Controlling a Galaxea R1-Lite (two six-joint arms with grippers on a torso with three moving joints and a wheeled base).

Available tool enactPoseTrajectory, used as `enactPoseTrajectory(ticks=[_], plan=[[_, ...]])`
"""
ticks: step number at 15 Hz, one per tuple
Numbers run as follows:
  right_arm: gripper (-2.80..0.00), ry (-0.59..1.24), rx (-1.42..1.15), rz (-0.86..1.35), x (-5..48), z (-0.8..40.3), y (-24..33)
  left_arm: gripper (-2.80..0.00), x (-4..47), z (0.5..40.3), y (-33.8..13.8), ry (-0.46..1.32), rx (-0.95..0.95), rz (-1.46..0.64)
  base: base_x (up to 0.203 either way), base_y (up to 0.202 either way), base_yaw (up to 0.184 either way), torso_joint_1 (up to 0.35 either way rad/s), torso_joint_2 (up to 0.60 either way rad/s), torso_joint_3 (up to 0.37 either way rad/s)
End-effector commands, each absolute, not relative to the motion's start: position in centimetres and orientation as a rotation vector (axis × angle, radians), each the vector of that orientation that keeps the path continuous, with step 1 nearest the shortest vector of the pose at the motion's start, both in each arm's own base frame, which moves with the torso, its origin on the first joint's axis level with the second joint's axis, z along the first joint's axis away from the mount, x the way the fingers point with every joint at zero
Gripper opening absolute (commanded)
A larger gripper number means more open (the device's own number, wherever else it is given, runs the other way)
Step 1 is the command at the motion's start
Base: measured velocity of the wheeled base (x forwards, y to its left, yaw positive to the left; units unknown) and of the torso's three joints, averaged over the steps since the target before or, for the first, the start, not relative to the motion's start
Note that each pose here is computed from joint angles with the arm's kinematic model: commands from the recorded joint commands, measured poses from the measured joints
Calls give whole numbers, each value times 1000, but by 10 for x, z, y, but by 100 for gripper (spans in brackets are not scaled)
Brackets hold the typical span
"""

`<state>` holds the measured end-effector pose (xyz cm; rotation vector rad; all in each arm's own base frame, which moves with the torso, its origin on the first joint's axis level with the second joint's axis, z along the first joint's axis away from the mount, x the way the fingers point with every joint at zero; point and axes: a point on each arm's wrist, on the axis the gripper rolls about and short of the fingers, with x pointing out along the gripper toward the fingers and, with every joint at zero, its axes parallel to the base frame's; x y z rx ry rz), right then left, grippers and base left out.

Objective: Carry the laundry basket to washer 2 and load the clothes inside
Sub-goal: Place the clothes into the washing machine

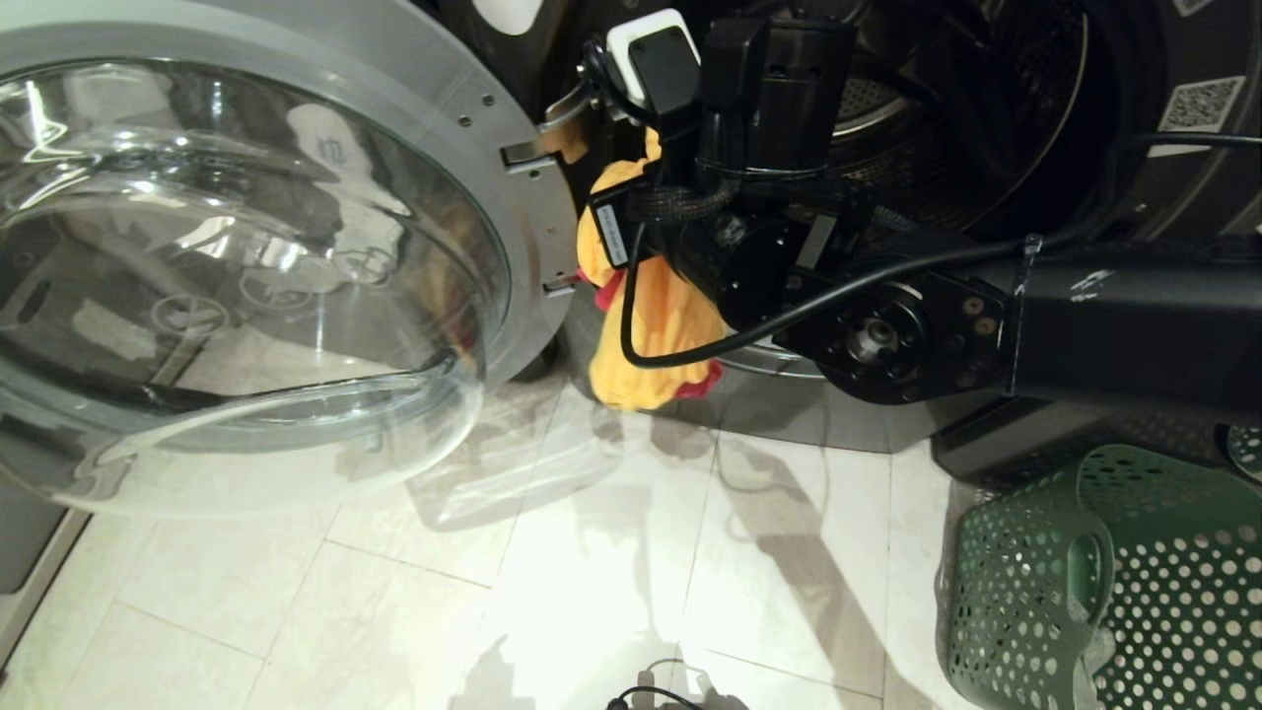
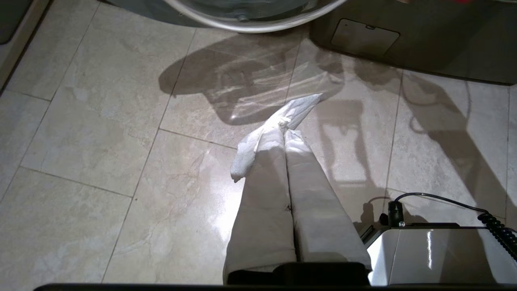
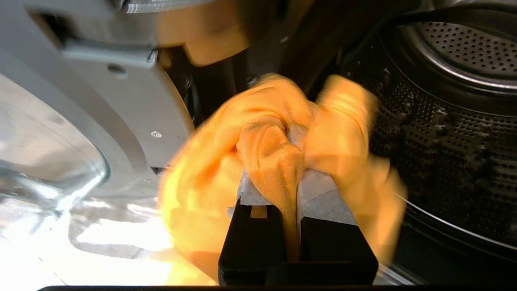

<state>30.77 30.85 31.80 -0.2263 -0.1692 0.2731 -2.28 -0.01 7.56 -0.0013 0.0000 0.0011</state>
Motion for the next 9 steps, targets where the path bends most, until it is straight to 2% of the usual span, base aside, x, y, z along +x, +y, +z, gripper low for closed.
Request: enactPoseTrajectory(ticks=[1, 9], plan=[[-280, -159, -245, 230, 316, 318, 293, -280, -23, 76, 0, 2, -2, 2, -2, -3, 71, -2, -2, 2], [-280, -80, -301, 173, 308, 309, 260, -280, -23, 76, 0, 2, -2, 2, 0, 0, 0, 0, 0, 0]])
